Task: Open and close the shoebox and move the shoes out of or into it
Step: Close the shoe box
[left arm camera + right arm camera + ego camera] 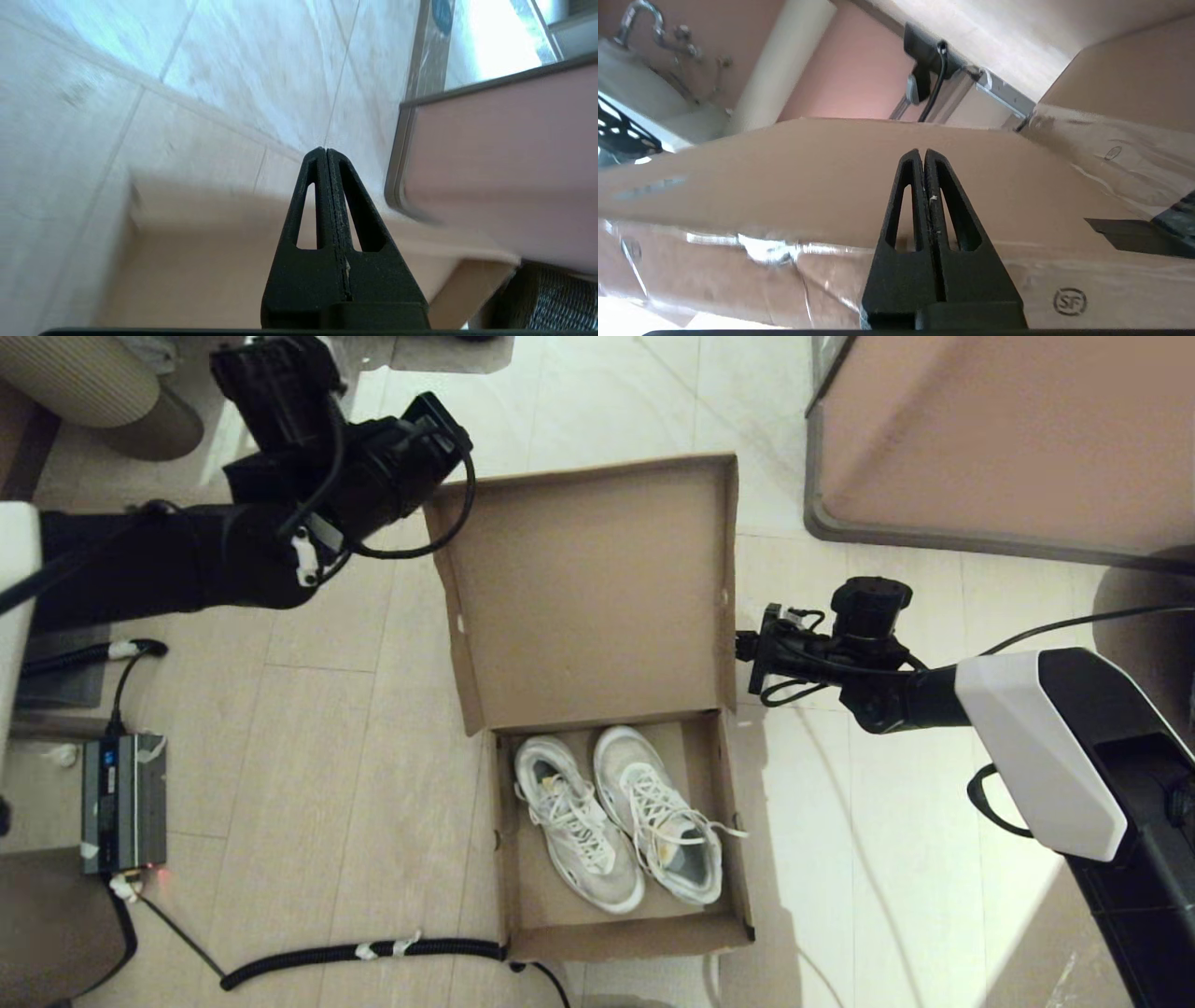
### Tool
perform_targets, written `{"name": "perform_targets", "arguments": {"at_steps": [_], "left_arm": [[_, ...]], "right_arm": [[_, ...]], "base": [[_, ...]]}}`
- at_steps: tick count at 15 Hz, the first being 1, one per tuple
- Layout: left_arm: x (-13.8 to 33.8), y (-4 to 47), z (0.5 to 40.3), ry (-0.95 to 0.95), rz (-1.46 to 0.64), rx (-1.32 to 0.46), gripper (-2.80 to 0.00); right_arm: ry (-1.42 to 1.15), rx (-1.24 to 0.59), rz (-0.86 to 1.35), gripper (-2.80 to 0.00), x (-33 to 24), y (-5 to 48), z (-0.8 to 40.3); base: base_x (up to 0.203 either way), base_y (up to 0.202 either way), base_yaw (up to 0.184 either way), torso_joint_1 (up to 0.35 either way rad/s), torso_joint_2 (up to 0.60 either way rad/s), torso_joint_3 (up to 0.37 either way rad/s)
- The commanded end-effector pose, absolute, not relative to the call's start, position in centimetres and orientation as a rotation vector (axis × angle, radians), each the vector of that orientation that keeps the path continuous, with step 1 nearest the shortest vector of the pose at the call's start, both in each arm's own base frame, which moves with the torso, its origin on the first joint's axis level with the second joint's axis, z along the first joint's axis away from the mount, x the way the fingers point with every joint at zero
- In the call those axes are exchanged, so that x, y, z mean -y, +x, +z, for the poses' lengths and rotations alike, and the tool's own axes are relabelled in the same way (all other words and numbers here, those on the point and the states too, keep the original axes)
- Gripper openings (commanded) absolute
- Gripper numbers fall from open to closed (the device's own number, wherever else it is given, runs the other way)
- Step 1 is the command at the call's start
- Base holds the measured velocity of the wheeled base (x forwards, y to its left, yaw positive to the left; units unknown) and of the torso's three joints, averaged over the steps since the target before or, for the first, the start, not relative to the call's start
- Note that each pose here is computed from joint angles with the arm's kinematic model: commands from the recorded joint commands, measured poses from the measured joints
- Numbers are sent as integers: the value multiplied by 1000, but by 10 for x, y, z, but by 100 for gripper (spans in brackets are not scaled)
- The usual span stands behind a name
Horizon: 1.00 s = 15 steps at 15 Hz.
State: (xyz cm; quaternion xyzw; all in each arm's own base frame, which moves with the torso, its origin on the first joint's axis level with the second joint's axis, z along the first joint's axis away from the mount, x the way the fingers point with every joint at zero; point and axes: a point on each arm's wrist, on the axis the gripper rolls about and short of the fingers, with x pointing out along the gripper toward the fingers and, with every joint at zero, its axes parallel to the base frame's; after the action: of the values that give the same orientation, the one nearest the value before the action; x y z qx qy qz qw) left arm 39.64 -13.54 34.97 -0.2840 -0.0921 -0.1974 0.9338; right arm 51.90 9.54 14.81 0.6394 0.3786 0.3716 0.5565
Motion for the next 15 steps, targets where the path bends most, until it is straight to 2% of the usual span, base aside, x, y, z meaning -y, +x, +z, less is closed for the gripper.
{"name": "perform_targets", "arguments": {"at_steps": [1, 5, 8, 11, 15], "left_arm": [[118, 374, 379, -587, -400, 248, -280], [85, 369, 391, -574, -327, 299, -280], [49, 386, 382, -550, -222, 309, -280], [46, 412, 355, -568, -201, 252, -280], [74, 430, 329, -632, -257, 187, -280]], "right_arm": [[1510, -917, 889, -280, -103, 518, 147], [1502, -931, 905, -280, -112, 515, 148], [1483, -933, 940, -280, -114, 511, 159], [1483, -931, 958, -280, -112, 503, 179], [1497, -969, 936, -280, -107, 482, 194]], "base": [[0, 0, 0, 0, 0, 0], [0, 0, 0, 0, 0, 0], [0, 0, 0, 0, 0, 0], [0, 0, 0, 0, 0, 0], [0, 0, 0, 0, 0, 0]]}}
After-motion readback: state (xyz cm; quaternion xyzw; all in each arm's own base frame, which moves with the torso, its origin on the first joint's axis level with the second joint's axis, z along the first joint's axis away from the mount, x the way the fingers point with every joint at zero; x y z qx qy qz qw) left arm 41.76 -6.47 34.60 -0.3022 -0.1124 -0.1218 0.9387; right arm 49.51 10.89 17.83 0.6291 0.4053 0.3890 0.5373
